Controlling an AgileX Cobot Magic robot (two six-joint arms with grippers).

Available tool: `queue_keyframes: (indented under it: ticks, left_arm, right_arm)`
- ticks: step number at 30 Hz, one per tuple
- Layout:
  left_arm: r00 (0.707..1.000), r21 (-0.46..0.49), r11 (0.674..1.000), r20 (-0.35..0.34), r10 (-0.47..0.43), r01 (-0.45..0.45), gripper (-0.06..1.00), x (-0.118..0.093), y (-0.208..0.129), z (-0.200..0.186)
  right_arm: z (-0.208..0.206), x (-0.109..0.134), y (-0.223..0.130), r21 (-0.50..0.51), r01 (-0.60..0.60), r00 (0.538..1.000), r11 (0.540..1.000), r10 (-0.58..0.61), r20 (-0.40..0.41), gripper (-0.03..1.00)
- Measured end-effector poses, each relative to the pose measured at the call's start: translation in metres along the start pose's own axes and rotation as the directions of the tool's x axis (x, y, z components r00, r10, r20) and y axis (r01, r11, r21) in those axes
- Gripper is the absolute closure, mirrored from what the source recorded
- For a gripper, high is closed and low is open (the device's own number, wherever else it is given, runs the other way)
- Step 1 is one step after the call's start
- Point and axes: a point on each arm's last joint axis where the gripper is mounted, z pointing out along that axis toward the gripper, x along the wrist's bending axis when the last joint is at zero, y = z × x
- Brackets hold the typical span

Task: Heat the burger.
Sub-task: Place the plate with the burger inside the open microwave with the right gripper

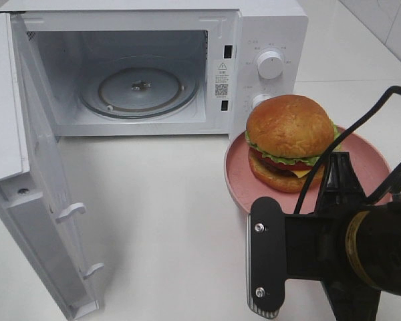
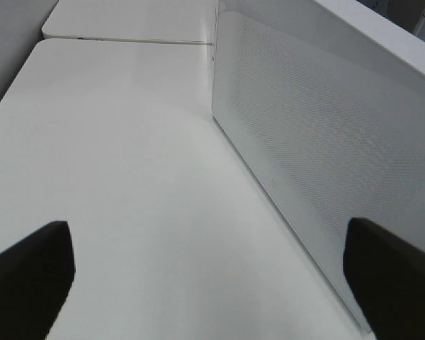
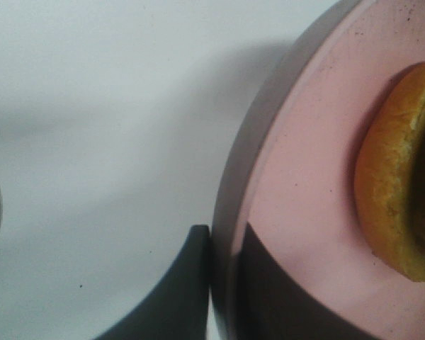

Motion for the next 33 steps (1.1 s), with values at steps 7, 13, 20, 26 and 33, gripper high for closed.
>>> queue_keyframes:
  ticks: [7,13,20,26,33]
  left_arm:
    - [1.000,0.000,1.000,0.000,0.000,0.000,-0.03,0.000,0.000,0.000]
    - [1.000,0.000,1.000,0.000,0.000,0.000,-0.03,0.000,0.000,0.000]
    - [1.000,0.000,1.000,0.000,0.000,0.000,-0.03,0.000,0.000,0.000]
    - [1.000,0.000,1.000,0.000,0.000,0.000,-0.03,0.000,0.000,0.000]
    - [1.000,0.000,1.000,0.000,0.000,0.000,-0.03,0.000,0.000,0.000]
  right_arm:
    - [0.000,0.001,0.004,-0.046,0.073,0.997,0.996,-0.073,-0.006,0.93]
    - [0.000,0.002,0.009,-0.104,0.144,0.989,0.984,-0.146,-0.005,0.93]
    - [-0.001,0.002,0.014,-0.156,0.228,0.973,0.961,-0.229,0.015,0.93]
    - [-0.001,0.003,0.017,-0.180,0.344,0.938,0.921,-0.343,0.038,0.93]
    - [-0.002,0.004,0.020,-0.212,0.406,0.913,0.889,-0.406,0.046,0.93]
